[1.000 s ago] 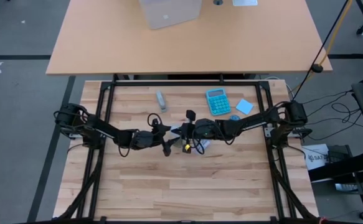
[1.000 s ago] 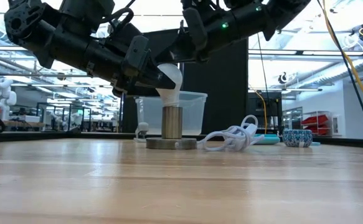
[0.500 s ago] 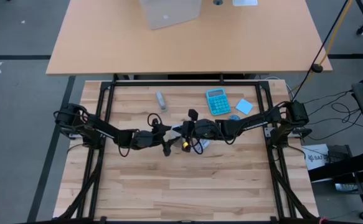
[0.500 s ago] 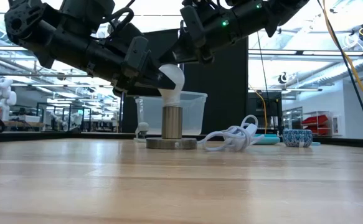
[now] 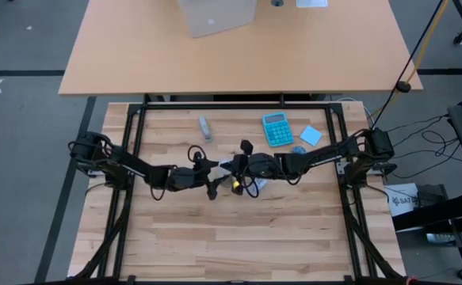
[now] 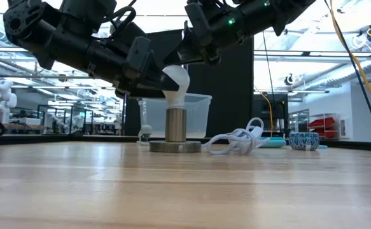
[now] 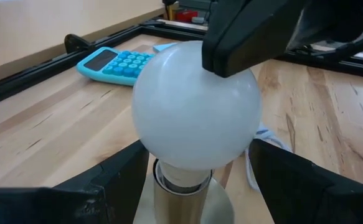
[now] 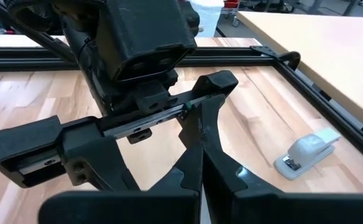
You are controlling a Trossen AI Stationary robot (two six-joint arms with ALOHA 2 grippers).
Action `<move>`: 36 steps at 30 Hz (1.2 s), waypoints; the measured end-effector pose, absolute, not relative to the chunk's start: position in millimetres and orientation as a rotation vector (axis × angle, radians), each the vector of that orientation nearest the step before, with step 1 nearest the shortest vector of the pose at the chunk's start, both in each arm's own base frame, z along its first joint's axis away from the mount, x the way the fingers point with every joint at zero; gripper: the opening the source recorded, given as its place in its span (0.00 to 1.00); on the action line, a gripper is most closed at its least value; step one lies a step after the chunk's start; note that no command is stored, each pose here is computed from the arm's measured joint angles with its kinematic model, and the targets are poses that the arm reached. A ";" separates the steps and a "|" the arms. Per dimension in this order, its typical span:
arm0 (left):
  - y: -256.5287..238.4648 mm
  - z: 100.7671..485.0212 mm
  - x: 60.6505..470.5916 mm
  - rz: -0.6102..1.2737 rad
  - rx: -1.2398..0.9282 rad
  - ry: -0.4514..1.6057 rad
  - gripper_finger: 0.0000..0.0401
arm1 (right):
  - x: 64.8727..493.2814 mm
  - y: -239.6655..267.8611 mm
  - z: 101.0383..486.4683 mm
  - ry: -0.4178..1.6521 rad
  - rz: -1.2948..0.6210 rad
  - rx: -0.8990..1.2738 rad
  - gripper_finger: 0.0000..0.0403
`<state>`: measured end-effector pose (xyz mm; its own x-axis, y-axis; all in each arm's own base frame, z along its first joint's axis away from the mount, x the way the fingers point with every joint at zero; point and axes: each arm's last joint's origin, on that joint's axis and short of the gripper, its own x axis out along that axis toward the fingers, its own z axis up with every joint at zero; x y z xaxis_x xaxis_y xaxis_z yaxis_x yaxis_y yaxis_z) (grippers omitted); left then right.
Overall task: Screw lightbulb
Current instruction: Insert the white lightbulb into the desk lamp
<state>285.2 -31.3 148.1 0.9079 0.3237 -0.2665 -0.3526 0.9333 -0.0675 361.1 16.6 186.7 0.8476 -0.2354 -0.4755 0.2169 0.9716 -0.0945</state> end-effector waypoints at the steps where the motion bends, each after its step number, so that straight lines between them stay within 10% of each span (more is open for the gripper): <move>1: -32.4 148.1 285.1 0.346 -0.109 0.256 0.70 | 361.0 17.2 186.4 0.508 -0.238 -0.032 0.00; 36: -46.2 161.5 276.6 0.504 -0.051 0.196 0.70 | 358.9 21.6 184.5 0.513 -0.332 -0.025 0.00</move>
<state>276.6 -46.2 161.5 0.8572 0.4750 -0.1992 -0.4847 0.8747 -0.0003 358.9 21.6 184.5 0.8191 -0.3182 -0.4774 0.3056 0.9462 -0.1062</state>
